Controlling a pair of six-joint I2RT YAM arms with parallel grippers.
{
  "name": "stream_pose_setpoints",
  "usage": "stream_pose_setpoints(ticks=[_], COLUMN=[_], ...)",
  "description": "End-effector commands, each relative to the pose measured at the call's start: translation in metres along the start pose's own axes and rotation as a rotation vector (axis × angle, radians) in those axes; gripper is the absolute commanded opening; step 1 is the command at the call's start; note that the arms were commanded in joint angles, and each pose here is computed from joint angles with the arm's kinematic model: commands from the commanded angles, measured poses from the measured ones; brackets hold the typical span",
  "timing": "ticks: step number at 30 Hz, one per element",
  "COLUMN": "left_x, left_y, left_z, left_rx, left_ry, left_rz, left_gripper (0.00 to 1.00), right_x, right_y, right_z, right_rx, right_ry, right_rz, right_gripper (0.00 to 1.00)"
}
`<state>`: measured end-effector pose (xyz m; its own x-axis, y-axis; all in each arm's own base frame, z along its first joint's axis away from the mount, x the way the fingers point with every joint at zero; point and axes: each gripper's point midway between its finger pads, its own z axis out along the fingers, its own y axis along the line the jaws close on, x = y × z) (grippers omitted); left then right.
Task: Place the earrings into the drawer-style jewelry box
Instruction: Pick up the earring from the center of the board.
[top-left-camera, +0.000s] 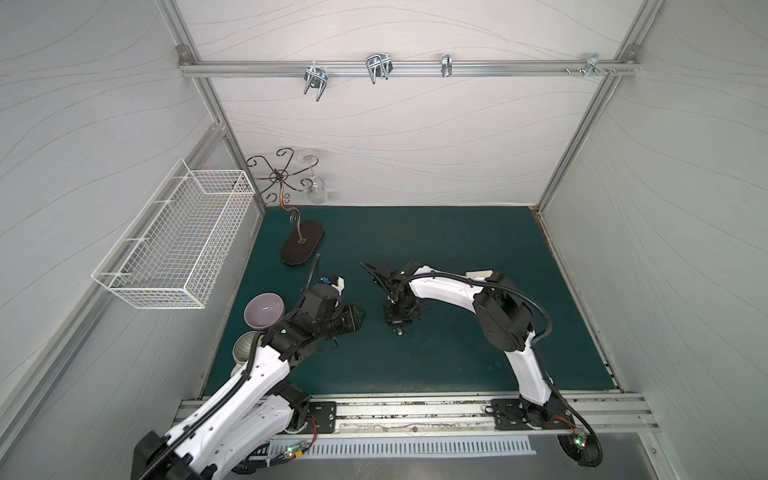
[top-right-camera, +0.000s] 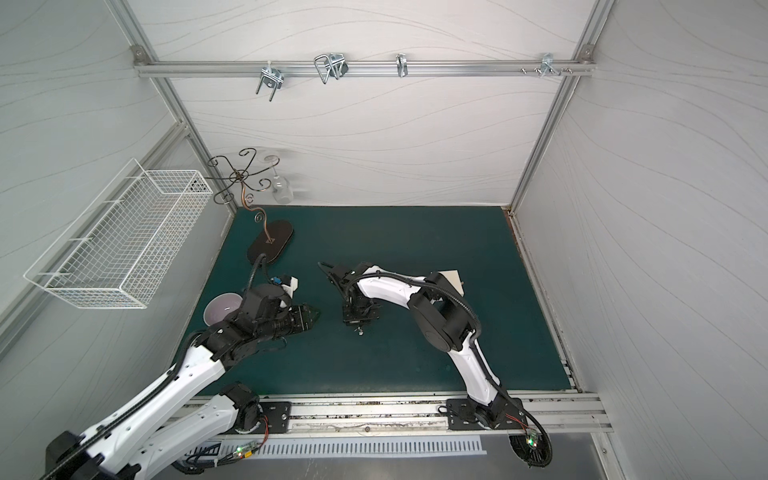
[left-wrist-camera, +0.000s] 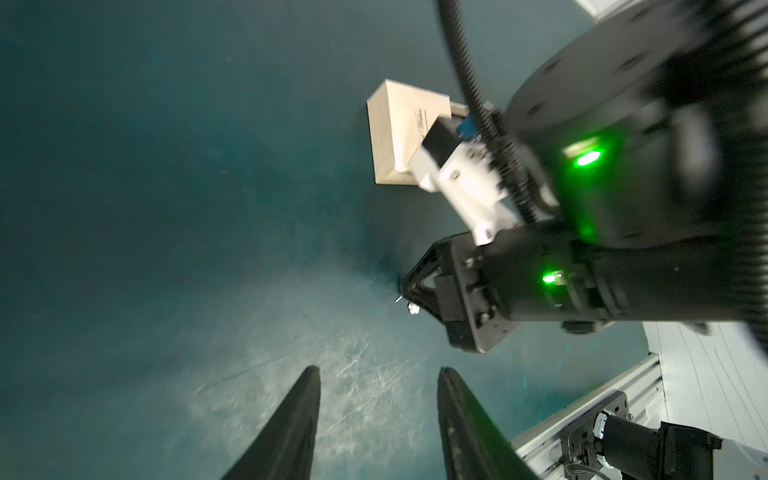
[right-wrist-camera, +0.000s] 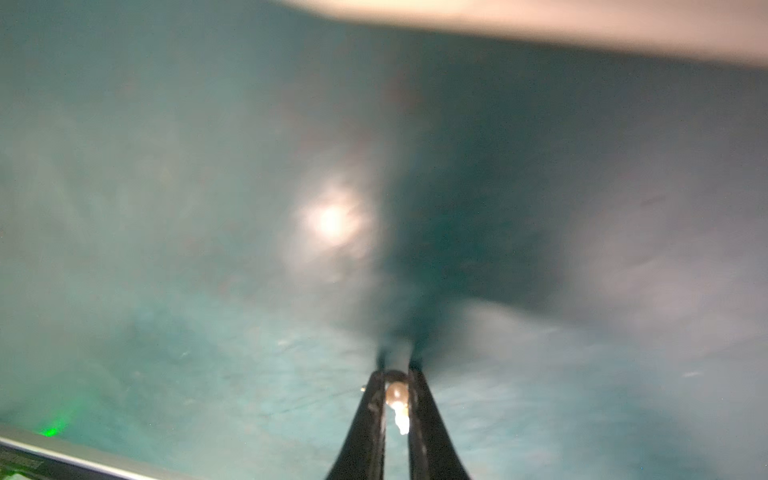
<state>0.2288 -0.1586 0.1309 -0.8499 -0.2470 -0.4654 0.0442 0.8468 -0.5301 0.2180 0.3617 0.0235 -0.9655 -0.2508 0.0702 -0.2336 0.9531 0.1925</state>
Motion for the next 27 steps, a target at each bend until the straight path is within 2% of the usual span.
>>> stream_pose_setpoints(ticks=[1,6,14,27], left_x=[-0.013,-0.006,0.008,0.025], left_y=[-0.03,-0.044,-0.047,-0.045], left_z=[0.02,0.057,0.105,0.139], left_rx=[0.141,0.219,0.286,0.356], left_ry=[-0.008,0.073,0.152,0.208], left_rz=[0.031,0.057,0.099,0.174], left_gripper=[0.48,0.45,0.4,0.3], right_x=[-0.004,-0.012,-0.02,-0.023], right_y=[0.001,-0.004,-0.008,-0.009], right_z=[-0.018,-0.027,-0.033,-0.037], right_rx=[-0.065,-0.145,-0.236,-0.271], right_ry=[-0.023,-0.022,-0.007,-0.002], right_rz=[-0.017,-0.007,0.008,0.012], right_gripper=[0.14,0.14,0.14,0.14])
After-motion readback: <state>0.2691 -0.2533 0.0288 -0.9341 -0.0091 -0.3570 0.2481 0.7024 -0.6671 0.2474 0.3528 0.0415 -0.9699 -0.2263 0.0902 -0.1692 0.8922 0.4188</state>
